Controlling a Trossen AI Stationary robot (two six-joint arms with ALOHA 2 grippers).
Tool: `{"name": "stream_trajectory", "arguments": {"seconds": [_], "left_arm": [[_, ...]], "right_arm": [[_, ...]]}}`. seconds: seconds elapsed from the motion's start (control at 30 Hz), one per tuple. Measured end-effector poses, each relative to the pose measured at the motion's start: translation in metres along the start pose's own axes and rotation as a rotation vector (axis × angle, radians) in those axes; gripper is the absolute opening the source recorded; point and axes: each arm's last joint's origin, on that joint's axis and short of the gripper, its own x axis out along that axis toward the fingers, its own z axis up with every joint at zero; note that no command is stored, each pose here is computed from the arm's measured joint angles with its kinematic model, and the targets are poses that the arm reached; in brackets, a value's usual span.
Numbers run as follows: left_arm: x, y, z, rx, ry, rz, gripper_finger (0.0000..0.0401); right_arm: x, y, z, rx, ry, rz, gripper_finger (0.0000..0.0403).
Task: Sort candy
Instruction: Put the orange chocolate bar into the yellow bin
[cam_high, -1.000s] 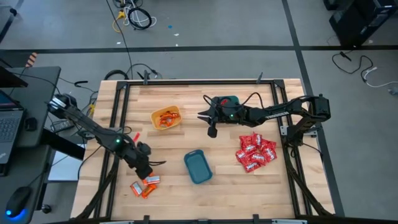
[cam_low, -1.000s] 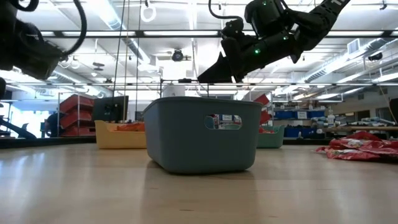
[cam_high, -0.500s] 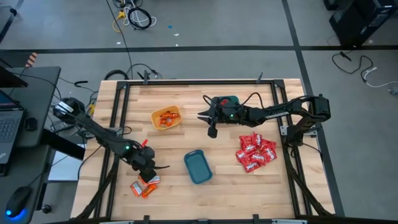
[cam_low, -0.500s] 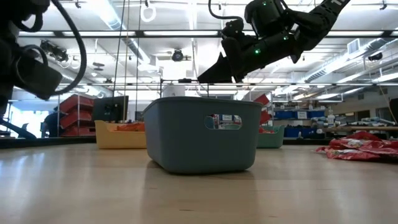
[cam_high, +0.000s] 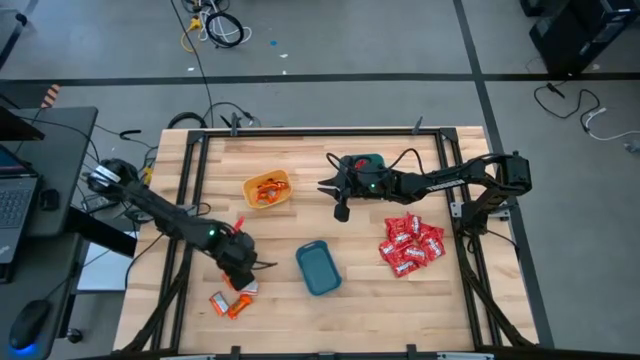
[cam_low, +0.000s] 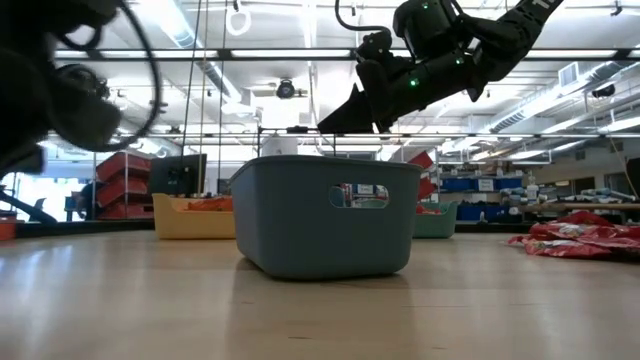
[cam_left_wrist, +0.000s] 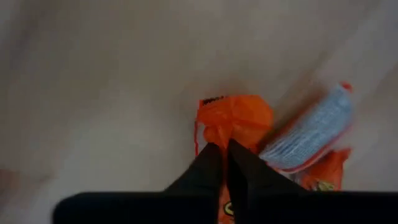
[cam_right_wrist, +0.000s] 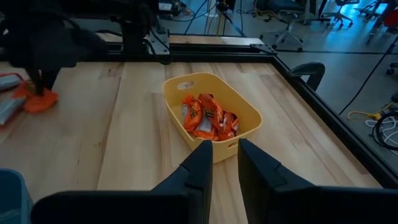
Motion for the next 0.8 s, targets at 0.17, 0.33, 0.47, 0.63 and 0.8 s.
{"name": "stream_trajectory", "arguments": {"seconds": [0.17, 0.33, 0.47, 0.63, 0.8], "left_arm": [[-0.026, 0.003, 0.025, 0.045, -0.049, 0.09, 0.0011], [-0.059, 0.011, 0.061, 0.103, -0.158, 0.149, 0.0003], [-0.083, 0.028, 0.088, 0.129, -0.241, 0.257, 0.0002], [-0.098, 0.06, 0.114, 0.132, -0.275, 0.341, 0.0001], [-0.107, 0.081, 0.137, 0.151, -0.375, 0.347, 0.0001]], "right_arm": [[0.0, 0.0, 0.0, 0.0, 0.0, 0.0, 0.0064], [0.0, 0.0, 0.0, 0.0, 0.0, 0.0, 0.0064], [0.0, 0.0, 0.0, -0.001, 0.0, 0.0, 0.0064], [0.0, 0.0, 0.0, -0.001, 0.0, 0.0, 0.0064], [0.0, -0.001, 0.0, -0.001, 0.0, -0.001, 0.0064]]}}
